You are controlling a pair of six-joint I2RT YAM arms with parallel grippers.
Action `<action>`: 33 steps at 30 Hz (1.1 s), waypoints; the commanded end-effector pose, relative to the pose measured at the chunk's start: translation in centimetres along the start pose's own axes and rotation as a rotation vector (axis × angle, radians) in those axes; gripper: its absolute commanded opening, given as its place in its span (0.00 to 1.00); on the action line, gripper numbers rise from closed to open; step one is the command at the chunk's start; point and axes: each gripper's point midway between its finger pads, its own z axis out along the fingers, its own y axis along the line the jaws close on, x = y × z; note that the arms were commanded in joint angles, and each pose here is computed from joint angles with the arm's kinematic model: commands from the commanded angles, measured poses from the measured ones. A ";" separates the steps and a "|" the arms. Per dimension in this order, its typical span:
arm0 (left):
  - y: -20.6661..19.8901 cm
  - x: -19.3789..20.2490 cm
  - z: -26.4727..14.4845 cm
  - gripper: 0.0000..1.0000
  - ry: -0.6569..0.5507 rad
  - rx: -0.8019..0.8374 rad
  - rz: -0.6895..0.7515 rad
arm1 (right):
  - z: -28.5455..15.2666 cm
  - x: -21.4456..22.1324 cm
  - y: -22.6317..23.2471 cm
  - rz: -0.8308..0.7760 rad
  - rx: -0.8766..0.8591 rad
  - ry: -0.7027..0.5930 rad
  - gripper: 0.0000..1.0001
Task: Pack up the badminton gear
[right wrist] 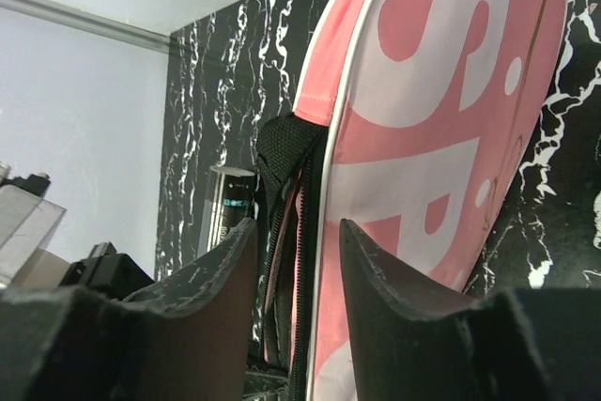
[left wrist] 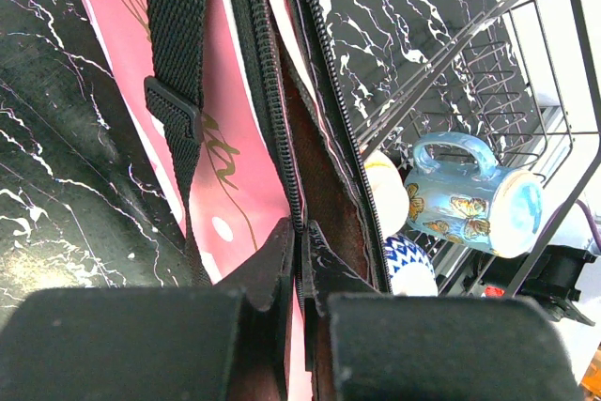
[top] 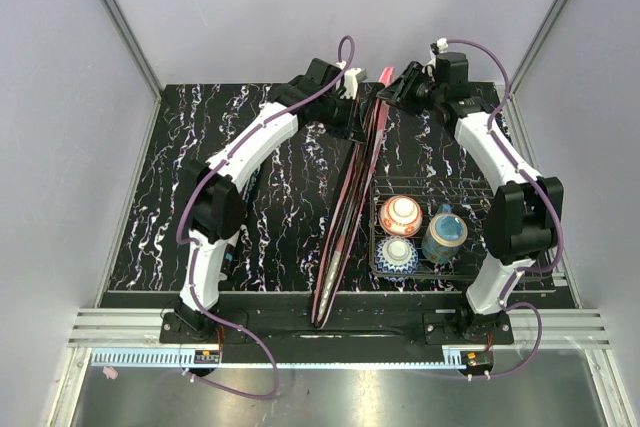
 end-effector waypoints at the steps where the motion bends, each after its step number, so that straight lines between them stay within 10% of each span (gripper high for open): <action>1: -2.6 -2.5 -3.0 0.00 -0.099 0.040 0.053 | -1.0 0.0 1.5 -0.076 -0.009 0.003 0.49; 10: -4.5 -3.0 -2.8 0.00 -0.112 0.097 0.035 | -0.7 5.8 1.0 -0.154 0.095 0.094 0.70; 20: -2.4 -2.3 -7.5 0.54 -0.182 0.089 0.009 | -2.4 5.7 0.9 -0.185 0.064 0.062 0.06; 22: -1.4 -2.4 -9.0 0.86 -0.248 0.087 -0.019 | -2.5 6.1 1.2 -0.165 0.012 0.072 0.00; 33: 2.4 2.0 -2.0 0.91 -0.089 0.163 -0.119 | -2.7 4.5 3.6 -0.065 -0.124 0.010 0.00</action>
